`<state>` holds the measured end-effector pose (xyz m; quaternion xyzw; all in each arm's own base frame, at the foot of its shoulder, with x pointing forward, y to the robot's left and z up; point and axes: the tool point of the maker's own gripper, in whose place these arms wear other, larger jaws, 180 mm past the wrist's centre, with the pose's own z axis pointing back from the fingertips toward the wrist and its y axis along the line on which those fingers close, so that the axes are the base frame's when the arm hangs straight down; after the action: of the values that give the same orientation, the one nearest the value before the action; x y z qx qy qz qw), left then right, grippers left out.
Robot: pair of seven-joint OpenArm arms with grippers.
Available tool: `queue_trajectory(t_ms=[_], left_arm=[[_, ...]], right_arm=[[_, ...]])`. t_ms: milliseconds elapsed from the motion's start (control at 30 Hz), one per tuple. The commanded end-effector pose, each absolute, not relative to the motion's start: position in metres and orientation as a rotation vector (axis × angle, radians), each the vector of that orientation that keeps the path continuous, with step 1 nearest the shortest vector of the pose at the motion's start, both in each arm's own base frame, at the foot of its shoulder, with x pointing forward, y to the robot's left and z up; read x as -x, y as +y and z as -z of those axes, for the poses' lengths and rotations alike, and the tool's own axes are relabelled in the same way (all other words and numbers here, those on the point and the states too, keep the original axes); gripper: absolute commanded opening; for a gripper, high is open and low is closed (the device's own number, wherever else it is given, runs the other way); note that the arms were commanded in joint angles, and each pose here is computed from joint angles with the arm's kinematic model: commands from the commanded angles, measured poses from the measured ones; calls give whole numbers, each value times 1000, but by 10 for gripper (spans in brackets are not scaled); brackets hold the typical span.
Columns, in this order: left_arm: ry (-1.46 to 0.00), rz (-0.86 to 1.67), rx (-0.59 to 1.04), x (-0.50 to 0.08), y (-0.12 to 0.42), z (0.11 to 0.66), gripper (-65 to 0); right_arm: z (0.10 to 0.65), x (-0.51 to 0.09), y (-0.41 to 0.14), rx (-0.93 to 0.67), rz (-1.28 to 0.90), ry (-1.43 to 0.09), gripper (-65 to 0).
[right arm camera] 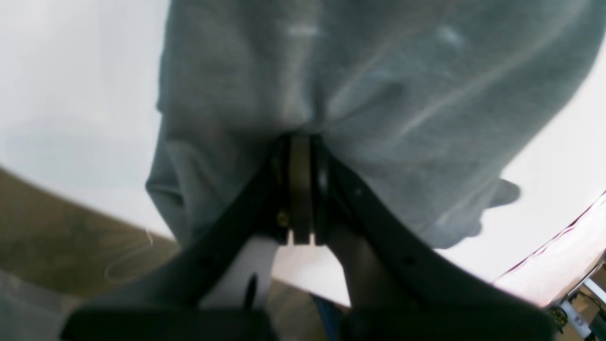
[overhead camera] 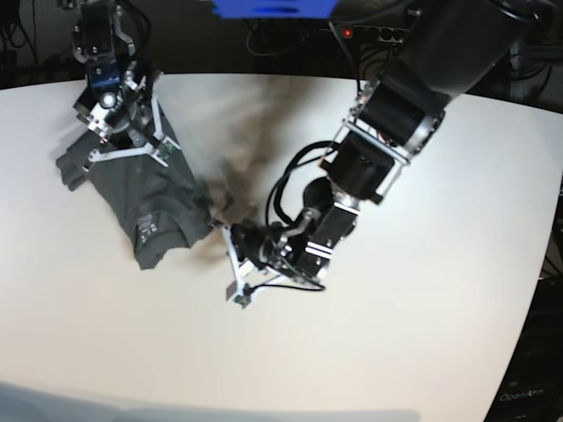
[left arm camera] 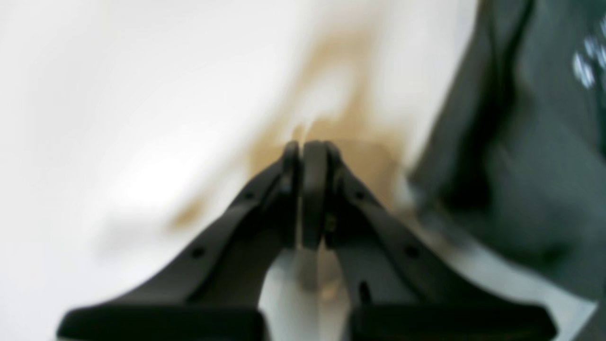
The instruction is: Fold the T-shirt properly
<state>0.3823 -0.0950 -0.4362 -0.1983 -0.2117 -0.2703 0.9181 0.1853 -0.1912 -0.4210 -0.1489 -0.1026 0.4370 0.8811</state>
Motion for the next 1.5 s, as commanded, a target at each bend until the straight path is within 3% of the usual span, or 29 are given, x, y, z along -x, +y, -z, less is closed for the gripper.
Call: queue_trajectory(t_ms=[0, 200, 567, 933, 1467], left_arm=[[-380, 580, 363, -379, -86, 439, -628], [-301, 668, 313, -357, -73, 423, -628], [-456, 724, 410, -347, -110, 376, -628], [-440, 638, 445, -349, -116, 417, -628], [-480, 624, 464, -354, -119, 414, -628]], right_arm=[[416, -189, -193, 326, -915, -224, -650], [413, -199, -187, 323, -907, -252, -650], [414, -200, -160, 272, -852, -255, -650], [410, -210, -125, 195, -807, -316, -650], [393, -239, -104, 166, -772, -409, -650]])
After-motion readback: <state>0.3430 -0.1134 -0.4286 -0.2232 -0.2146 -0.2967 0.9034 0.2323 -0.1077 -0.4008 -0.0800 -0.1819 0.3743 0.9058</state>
